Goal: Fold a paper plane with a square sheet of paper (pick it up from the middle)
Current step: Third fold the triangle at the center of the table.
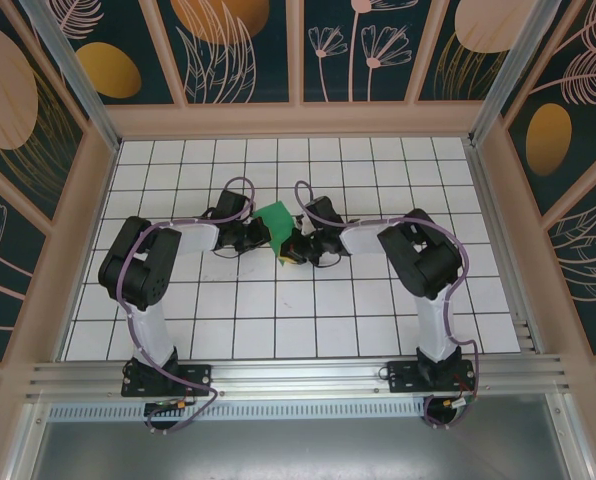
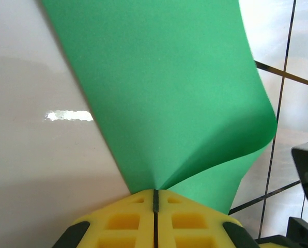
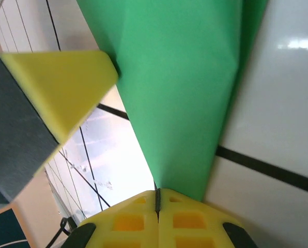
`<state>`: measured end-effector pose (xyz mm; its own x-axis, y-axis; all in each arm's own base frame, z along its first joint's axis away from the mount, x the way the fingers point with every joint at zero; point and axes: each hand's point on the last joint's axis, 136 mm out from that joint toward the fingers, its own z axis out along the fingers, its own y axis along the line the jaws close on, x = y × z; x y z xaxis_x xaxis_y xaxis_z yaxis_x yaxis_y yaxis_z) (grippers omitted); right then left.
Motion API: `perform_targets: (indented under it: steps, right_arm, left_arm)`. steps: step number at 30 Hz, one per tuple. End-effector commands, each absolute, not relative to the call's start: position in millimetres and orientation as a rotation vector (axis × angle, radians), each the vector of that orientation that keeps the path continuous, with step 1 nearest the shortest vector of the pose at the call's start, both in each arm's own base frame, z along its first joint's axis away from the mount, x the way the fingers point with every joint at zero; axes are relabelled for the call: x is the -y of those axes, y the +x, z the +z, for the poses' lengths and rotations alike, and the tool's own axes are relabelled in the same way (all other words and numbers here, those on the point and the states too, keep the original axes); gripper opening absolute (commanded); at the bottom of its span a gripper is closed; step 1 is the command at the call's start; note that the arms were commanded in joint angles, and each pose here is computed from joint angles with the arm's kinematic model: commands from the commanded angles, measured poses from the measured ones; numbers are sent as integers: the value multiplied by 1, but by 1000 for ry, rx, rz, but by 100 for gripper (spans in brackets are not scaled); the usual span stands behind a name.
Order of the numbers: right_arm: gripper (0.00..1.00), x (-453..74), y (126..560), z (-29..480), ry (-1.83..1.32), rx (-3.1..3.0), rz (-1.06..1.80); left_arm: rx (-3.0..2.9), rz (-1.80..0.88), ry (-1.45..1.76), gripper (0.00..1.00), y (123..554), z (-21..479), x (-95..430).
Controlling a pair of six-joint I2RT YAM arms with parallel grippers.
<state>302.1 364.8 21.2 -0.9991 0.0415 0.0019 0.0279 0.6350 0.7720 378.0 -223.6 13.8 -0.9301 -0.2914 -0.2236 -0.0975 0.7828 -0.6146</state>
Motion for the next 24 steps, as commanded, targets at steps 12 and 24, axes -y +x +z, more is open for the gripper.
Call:
perform_targets:
  steps: [12, 24]
  right_arm:
    - [4, -364, 286, 36, -69, -2822, 1315]
    - [4, -359, 281, 14, -44, -2904, 1222]
  left_arm:
    - [-2755, -715, -361, 8, 367, -17, 202]
    - [-2755, -713, -363, 8, 366, -18, 201]
